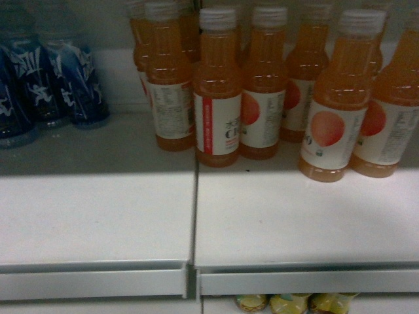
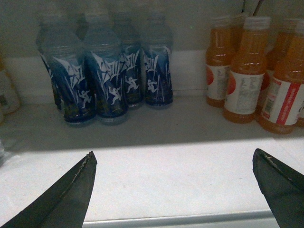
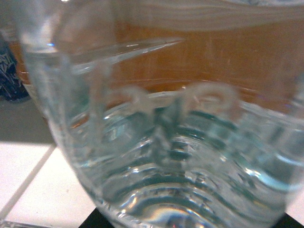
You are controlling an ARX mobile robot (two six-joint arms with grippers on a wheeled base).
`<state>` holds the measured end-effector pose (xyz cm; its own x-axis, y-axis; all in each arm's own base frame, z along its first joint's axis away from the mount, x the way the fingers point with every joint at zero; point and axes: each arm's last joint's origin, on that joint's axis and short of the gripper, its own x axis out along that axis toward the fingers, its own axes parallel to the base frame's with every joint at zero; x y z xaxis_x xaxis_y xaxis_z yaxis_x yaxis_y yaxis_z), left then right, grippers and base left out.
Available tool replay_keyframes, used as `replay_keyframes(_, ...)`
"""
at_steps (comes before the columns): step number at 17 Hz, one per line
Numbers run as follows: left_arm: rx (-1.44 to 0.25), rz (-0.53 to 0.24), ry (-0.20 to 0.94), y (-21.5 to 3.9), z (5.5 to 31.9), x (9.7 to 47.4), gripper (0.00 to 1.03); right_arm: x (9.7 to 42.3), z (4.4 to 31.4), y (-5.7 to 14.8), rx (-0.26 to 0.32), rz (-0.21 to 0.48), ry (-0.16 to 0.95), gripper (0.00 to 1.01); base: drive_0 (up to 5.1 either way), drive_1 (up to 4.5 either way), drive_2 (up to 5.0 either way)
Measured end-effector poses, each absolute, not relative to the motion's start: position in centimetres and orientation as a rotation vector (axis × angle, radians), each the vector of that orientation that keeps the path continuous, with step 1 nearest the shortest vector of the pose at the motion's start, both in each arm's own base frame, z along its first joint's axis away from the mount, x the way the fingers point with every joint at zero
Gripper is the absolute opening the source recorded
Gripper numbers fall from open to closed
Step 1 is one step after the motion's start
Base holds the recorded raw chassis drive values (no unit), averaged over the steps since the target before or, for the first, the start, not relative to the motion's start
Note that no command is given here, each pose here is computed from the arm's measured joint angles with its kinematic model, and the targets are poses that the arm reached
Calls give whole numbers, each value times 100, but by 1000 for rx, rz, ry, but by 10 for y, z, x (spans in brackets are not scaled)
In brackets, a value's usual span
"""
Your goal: Move water from second to third shelf
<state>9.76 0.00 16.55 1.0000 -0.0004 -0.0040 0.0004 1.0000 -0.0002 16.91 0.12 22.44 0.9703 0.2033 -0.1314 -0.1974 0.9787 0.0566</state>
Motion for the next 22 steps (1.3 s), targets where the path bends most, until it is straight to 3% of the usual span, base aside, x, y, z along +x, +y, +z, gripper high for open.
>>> replay_keyframes(22,0,0,2,0,166,98,98,169,224,1,44,203,144,39,-491,175,312)
